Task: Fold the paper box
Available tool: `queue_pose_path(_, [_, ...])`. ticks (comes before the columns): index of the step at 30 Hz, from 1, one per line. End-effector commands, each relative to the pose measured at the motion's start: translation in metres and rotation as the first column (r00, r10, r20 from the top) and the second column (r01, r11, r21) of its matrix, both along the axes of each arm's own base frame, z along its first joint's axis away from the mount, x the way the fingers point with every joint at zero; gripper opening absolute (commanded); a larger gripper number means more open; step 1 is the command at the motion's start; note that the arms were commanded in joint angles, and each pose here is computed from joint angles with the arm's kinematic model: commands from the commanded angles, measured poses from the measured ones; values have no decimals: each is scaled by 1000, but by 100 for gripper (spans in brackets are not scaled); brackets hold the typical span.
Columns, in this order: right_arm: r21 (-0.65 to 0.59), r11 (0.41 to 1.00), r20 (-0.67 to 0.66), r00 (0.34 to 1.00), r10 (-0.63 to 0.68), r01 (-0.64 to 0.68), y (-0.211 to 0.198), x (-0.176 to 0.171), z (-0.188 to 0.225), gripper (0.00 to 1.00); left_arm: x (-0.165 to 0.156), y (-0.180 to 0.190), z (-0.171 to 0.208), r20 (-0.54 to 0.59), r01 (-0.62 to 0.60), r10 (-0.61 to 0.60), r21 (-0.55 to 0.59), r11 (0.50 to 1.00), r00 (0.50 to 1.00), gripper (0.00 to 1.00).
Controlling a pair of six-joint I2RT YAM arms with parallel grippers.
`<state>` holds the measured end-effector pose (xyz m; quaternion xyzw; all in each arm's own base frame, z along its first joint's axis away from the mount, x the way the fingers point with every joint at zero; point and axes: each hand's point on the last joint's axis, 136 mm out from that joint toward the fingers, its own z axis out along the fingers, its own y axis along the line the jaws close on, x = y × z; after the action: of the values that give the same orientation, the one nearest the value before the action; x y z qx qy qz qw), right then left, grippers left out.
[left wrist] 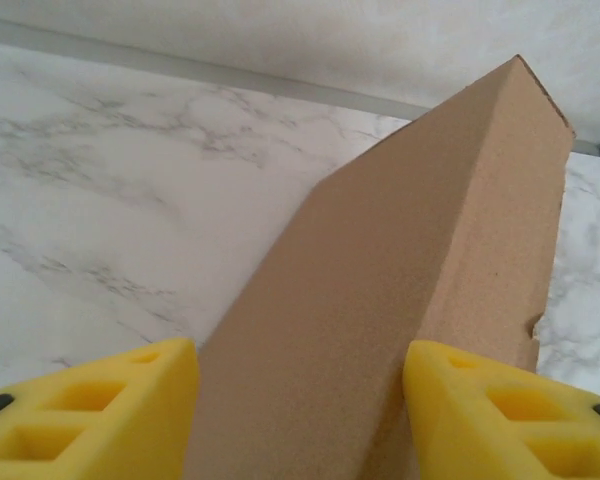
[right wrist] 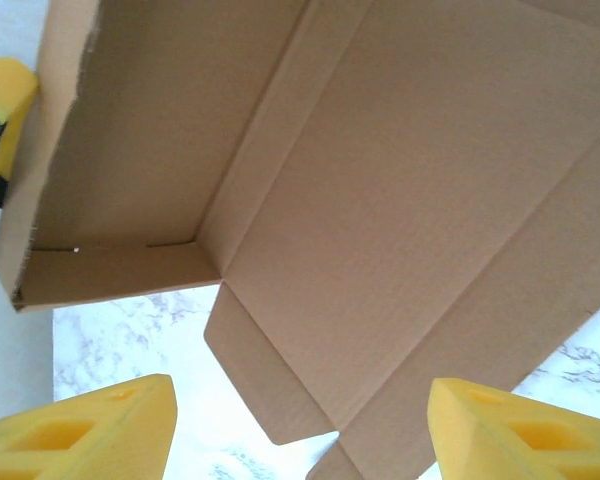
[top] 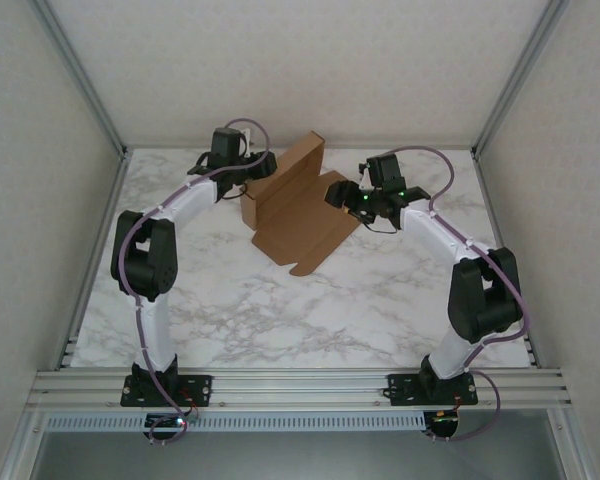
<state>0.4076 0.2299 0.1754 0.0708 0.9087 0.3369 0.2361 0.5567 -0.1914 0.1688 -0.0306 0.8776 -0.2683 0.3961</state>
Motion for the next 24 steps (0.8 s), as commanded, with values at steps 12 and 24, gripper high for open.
queue_pose_path(12, [-19, 1000, 4, 1000, 24, -24, -8, 14, 9, 79, -97, -131, -20, -134, 122, -184, -377, 918, 974, 61])
queue_pose_path(24, [-36, 989, -15, 990, 142, -143, 6, 27, 3, 92, -117, -76, -1, -74, 39, -73, -386, 922, 995, 62])
